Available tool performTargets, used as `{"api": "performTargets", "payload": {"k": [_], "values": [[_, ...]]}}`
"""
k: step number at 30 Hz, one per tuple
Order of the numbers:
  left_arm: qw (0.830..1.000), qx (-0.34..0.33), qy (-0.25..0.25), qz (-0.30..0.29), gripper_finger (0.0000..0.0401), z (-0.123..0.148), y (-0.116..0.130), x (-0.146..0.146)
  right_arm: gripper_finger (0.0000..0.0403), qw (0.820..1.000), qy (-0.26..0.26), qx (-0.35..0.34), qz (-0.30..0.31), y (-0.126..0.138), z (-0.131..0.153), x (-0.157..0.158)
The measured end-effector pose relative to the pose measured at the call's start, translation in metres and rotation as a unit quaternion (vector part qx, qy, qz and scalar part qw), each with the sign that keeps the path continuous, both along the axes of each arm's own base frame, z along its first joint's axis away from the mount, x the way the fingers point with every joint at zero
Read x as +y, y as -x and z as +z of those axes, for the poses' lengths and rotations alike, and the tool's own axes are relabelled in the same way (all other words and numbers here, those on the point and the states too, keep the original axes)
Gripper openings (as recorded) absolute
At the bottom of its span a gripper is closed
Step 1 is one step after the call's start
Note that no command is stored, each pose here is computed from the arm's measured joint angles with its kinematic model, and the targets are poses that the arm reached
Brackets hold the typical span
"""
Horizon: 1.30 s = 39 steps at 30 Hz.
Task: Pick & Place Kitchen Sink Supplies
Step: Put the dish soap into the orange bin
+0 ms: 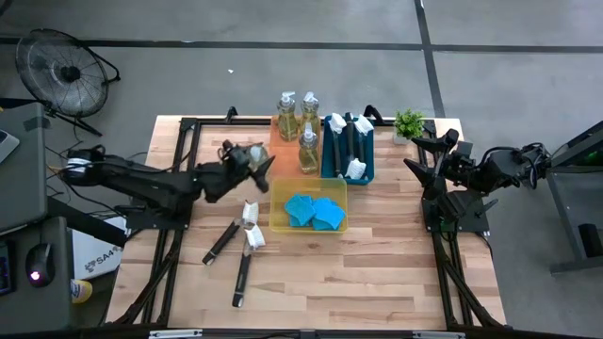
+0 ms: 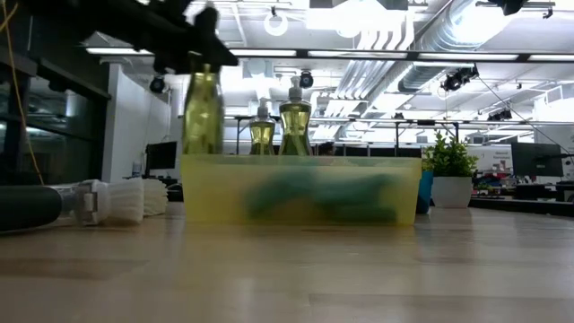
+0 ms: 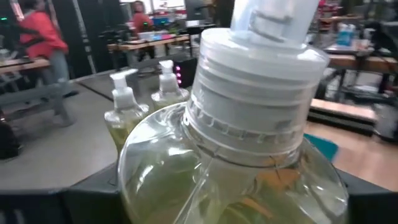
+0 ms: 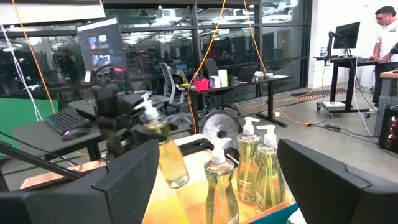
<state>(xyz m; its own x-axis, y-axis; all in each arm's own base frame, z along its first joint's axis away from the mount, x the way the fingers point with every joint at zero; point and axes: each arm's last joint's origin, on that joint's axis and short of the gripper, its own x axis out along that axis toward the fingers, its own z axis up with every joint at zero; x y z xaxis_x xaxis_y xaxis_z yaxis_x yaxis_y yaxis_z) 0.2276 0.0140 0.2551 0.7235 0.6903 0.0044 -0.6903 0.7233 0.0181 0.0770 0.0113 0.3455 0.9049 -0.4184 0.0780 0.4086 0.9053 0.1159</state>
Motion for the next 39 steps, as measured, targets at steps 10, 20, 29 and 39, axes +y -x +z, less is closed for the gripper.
{"api": "performTargets", "payload": {"k": [10, 20, 29, 39], "values": [[0.998, 0.009, -0.015, -0.053, 0.0255, 0.009, -0.051, 0.034, 0.0321, 1.0, 0.0, 0.0, 0.0, 0.0, 0.0, 0.0], [0.992, 0.052, -0.049, -0.106, 0.0255, -0.001, -0.057, 0.048, 0.0321, 1.0, 0.0, 0.0, 0.0, 0.0, 0.0, 0.0], [0.988, 0.062, -0.045, -0.132, 0.0255, -0.004, -0.054, 0.062, 0.0321, 1.0, 0.0, 0.0, 0.0, 0.0, 0.0, 0.0], [0.977, 0.072, -0.022, -0.197, 0.0255, -0.009, -0.052, 0.074, 0.0321, 1.0, 0.0, 0.0, 0.0, 0.0, 0.0, 0.0]]}}
